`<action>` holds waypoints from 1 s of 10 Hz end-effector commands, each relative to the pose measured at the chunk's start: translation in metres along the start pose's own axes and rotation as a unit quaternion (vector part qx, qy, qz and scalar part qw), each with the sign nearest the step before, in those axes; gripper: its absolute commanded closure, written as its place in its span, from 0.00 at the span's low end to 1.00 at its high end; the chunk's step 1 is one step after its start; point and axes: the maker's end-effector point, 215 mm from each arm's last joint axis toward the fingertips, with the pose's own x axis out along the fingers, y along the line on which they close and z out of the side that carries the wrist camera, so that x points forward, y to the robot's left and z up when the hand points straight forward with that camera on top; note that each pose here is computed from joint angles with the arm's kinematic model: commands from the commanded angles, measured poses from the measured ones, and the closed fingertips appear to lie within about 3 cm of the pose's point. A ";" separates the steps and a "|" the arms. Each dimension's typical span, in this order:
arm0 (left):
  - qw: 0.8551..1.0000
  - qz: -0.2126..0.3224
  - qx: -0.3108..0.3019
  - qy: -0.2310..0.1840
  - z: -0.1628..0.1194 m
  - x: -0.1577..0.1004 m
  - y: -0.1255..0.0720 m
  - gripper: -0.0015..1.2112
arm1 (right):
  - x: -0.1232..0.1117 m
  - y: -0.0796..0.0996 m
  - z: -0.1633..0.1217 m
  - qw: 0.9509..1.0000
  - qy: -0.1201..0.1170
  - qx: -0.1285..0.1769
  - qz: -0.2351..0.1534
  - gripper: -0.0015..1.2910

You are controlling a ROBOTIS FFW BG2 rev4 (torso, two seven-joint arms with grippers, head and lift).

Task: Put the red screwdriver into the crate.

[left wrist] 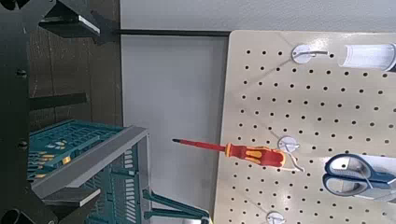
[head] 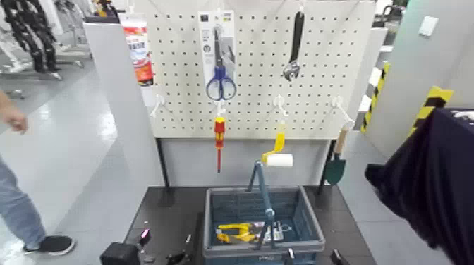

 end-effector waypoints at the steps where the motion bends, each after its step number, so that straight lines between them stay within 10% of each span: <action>1: 1.000 -0.001 0.000 0.000 -0.001 -0.001 0.000 0.09 | 0.000 0.000 0.001 1.000 -0.001 -0.001 -0.002 0.11; 10: 0.996 -0.081 0.017 -0.029 0.054 0.061 0.004 0.08 | 0.000 0.002 -0.001 1.000 0.002 -0.002 -0.002 0.11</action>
